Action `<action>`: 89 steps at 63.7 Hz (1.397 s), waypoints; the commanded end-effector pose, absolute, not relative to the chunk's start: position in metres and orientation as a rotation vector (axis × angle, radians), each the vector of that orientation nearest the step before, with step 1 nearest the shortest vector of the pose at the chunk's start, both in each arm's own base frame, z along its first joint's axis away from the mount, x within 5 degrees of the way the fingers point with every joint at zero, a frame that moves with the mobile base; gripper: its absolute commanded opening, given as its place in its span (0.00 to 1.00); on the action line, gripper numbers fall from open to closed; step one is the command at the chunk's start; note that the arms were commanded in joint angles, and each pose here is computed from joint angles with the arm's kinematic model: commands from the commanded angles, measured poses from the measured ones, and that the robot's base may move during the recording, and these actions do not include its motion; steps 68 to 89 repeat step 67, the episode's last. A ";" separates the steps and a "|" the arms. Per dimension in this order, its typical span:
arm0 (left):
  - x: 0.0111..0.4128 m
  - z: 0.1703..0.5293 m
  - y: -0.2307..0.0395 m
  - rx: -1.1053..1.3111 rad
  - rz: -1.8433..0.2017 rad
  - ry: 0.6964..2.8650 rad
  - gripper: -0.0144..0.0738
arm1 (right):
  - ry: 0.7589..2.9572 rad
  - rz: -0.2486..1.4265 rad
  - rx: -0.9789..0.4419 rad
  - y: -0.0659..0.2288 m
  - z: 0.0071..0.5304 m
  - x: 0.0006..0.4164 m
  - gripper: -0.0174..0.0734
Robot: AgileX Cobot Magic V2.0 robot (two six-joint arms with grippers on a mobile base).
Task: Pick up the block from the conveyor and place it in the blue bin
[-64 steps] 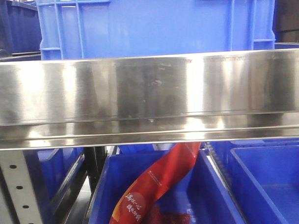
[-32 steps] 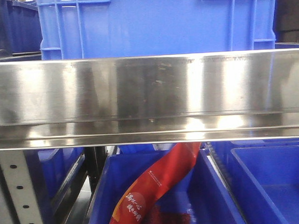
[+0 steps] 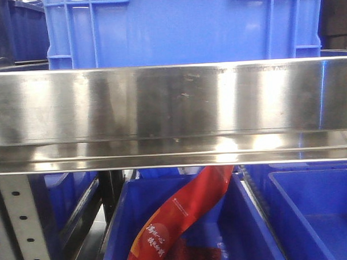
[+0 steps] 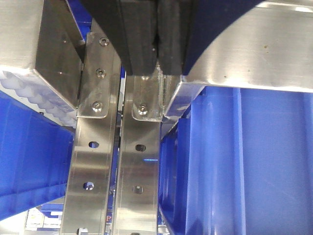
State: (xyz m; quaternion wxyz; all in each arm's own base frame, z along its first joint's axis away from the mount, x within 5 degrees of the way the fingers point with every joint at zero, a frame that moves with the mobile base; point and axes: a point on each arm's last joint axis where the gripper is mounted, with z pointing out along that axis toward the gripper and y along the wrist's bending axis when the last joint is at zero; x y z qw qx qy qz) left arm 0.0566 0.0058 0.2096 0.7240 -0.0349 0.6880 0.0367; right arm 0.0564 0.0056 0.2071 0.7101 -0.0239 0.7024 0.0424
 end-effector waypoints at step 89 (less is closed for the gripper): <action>0.056 0.212 0.006 -0.087 0.074 1.492 0.04 | 1.527 0.089 -0.044 0.005 0.209 0.056 0.01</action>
